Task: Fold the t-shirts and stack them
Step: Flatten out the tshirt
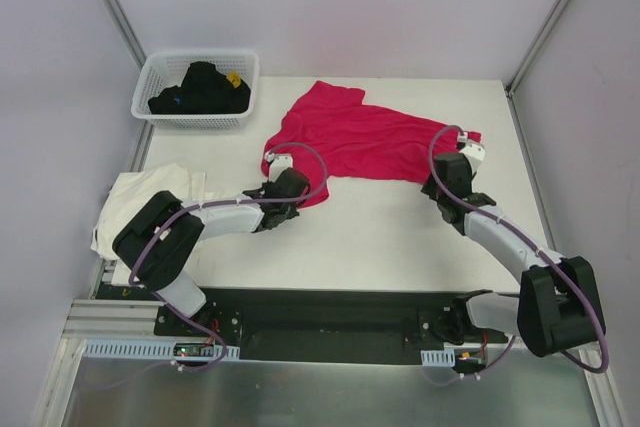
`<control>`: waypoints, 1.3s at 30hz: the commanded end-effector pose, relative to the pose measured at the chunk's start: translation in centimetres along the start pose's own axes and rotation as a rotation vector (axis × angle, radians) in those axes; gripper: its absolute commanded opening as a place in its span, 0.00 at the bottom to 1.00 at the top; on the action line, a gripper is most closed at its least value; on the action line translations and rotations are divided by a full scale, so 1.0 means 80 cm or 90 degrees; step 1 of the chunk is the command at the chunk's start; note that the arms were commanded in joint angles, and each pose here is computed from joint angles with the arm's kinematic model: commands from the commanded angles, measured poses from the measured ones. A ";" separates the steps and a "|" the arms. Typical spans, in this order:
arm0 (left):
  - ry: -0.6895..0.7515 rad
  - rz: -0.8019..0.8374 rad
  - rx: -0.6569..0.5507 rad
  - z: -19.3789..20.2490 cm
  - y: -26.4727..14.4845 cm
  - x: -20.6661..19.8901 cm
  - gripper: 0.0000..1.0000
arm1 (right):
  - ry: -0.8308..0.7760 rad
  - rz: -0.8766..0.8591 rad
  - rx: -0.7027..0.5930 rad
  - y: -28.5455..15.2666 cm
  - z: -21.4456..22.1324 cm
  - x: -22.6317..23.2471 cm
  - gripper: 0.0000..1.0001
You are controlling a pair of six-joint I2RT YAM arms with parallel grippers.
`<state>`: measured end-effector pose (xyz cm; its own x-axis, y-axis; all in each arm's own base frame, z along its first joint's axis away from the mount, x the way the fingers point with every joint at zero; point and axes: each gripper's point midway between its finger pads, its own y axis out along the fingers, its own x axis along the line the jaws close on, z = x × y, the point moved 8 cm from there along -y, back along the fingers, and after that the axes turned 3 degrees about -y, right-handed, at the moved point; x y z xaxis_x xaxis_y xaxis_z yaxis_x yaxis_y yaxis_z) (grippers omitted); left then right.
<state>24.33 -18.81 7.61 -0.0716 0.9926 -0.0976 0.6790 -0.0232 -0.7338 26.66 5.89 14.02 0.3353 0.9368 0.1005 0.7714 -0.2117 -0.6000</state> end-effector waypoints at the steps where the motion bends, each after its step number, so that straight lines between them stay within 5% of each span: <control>1: 0.007 -0.004 -0.009 -0.008 0.003 -0.009 0.09 | 0.025 -0.009 -0.030 0.002 -0.022 0.008 0.48; 3: 0.009 -0.004 -0.006 -0.008 0.005 -0.010 0.00 | 0.025 -0.001 -0.027 0.005 -0.022 0.006 0.49; 11: 0.012 -0.005 -0.012 -0.011 0.004 -0.010 0.00 | 0.041 0.059 -0.020 0.028 -0.031 -0.016 0.64; 39: 0.011 -0.007 -0.047 -0.024 -0.011 -0.005 0.00 | 0.092 0.040 0.063 0.073 -0.015 -0.006 0.61</control>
<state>25.18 -19.08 8.21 -0.0783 0.9934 -0.0833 0.7026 -0.0043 -0.7116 30.87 3.32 10.74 0.4619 0.8822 0.0914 0.6636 -0.2754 -0.6956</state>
